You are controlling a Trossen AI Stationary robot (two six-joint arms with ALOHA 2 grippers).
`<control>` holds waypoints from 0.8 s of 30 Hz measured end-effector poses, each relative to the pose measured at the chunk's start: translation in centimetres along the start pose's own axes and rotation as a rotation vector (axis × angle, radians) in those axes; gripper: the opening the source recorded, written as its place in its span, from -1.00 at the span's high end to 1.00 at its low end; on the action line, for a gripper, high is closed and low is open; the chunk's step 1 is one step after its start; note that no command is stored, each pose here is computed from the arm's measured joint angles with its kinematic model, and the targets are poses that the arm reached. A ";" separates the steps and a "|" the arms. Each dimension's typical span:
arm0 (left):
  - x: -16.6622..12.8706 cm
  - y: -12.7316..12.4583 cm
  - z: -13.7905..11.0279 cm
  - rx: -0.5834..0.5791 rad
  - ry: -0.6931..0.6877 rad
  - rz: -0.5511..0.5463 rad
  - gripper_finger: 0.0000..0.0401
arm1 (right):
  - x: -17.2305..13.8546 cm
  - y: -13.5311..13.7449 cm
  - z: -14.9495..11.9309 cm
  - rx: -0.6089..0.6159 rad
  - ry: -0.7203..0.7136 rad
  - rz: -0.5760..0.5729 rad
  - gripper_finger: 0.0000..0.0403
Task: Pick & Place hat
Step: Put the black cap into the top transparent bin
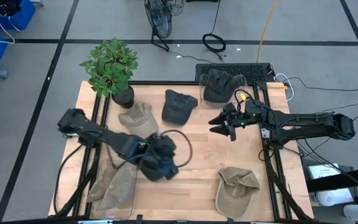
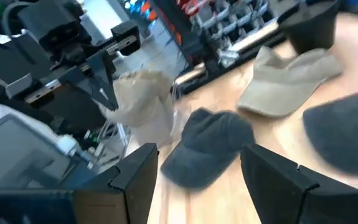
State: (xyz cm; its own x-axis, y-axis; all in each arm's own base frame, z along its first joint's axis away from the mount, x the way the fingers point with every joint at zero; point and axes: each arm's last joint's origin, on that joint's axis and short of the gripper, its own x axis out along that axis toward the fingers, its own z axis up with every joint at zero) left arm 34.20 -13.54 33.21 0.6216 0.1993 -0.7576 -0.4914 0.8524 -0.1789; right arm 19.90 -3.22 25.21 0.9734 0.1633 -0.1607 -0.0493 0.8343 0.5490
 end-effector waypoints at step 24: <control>5.8 7.9 -1.7 0.150 -0.221 -0.263 0.99 | 0.8 2.3 -1.2 -0.022 0.004 0.034 -0.05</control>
State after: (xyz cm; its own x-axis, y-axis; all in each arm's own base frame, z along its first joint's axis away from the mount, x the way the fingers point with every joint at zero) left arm 32.91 -6.44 26.32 0.8394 0.0497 -0.5412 -0.2126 0.9465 -0.2427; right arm 20.32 -0.51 25.39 0.9701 0.1941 -0.1454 -0.0876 0.8395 0.5363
